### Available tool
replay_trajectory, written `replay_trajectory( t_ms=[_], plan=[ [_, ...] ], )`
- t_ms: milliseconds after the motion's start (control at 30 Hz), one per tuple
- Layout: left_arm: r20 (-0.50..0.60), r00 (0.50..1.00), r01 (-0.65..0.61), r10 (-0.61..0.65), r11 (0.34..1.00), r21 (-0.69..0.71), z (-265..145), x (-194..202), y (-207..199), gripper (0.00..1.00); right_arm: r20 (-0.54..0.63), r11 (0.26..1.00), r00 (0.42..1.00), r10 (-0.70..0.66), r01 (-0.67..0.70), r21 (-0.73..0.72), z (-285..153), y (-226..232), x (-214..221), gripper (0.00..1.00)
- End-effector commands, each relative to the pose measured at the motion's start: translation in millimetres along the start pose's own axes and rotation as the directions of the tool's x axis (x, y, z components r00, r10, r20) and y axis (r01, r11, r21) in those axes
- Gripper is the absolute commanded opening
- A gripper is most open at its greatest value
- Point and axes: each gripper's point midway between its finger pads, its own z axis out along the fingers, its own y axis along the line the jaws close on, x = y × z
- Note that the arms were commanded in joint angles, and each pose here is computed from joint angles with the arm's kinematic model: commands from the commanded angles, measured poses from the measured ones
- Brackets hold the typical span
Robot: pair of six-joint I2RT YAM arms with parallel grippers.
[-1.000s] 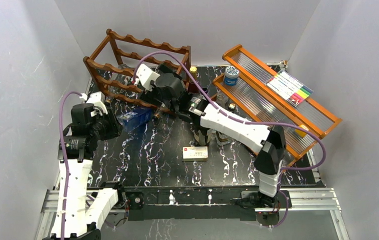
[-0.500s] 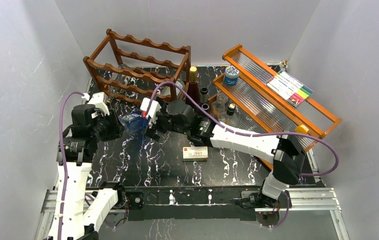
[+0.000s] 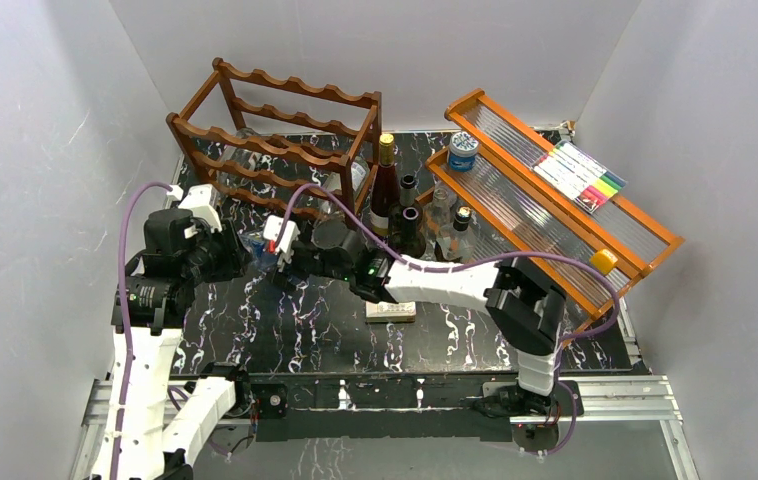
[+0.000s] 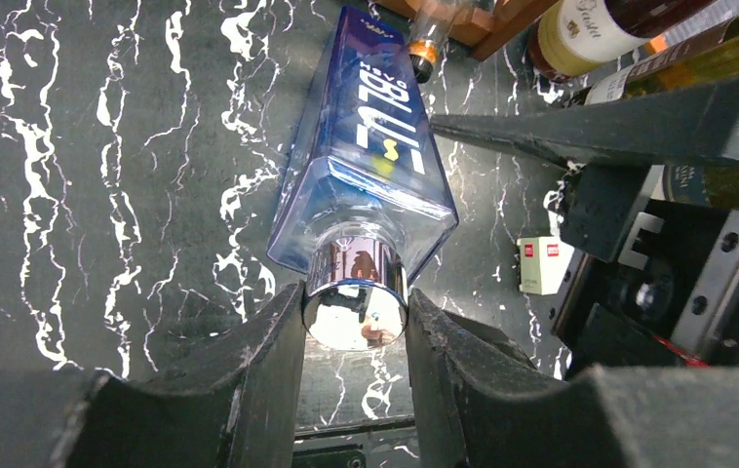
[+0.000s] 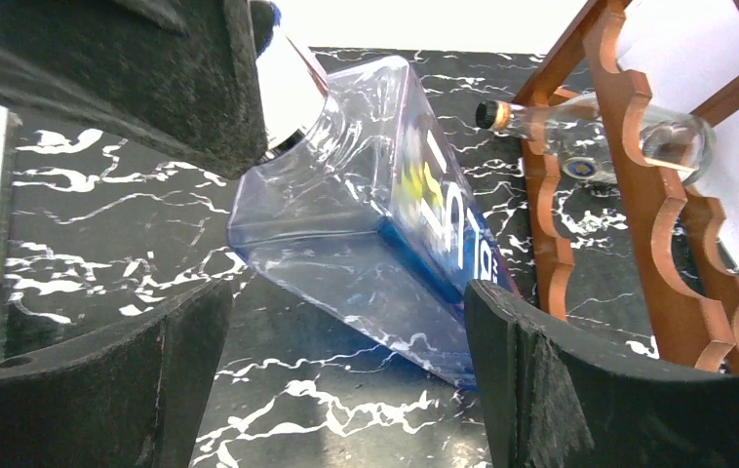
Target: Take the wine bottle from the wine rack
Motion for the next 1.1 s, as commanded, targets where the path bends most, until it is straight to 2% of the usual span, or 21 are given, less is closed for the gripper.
replay_trajectory(
  t_ms=[0, 400, 467, 567, 733, 867, 933, 1067],
  plan=[
    [0.113, 0.993, -0.045, 0.037, 0.997, 0.068, -18, -27, -17, 0.0, 0.145, 0.999, 0.989, -0.023, 0.019, 0.033, 15, -2, -40, 0.98],
    [0.119, 0.992, -0.061, 0.052, 0.996, 0.068, -21, -28, -18, 0.0, 0.166, 0.991, 0.985, -0.043, 0.021, 0.131, 35, -16, -33, 0.98],
    [0.118, 0.992, -0.063, 0.054, 0.995, 0.072, -21, -28, -19, 0.0, 0.173, 0.99, 0.984, -0.043, 0.018, 0.141, 36, -17, -35, 0.94],
    [0.119, 0.991, -0.064, 0.054, 0.995, 0.075, -21, -30, -20, 0.0, 0.182, 0.988, 0.983, -0.036, 0.008, 0.154, 35, -19, -37, 0.84],
    [0.125, 0.991, -0.068, 0.058, 0.994, 0.081, -23, -33, -22, 0.33, 0.198, 0.99, 0.98, -0.006, -0.022, 0.139, 30, -16, -40, 0.61],
    [0.12, 0.991, -0.066, 0.056, 0.994, 0.082, -21, -34, -22, 0.63, 0.215, 0.988, 0.976, 0.028, -0.06, 0.145, 22, -16, -42, 0.41],
    [0.12, 0.991, -0.065, 0.055, 0.995, 0.082, -21, -36, -22, 0.82, 0.222, 0.985, 0.974, 0.051, -0.085, 0.148, 17, -17, -44, 0.34],
    [0.133, 0.99, -0.062, 0.05, 0.994, 0.087, -23, -41, -24, 0.93, 0.229, 0.974, 0.967, 0.11, -0.15, 0.169, 4, -19, -43, 0.23]
  ],
)
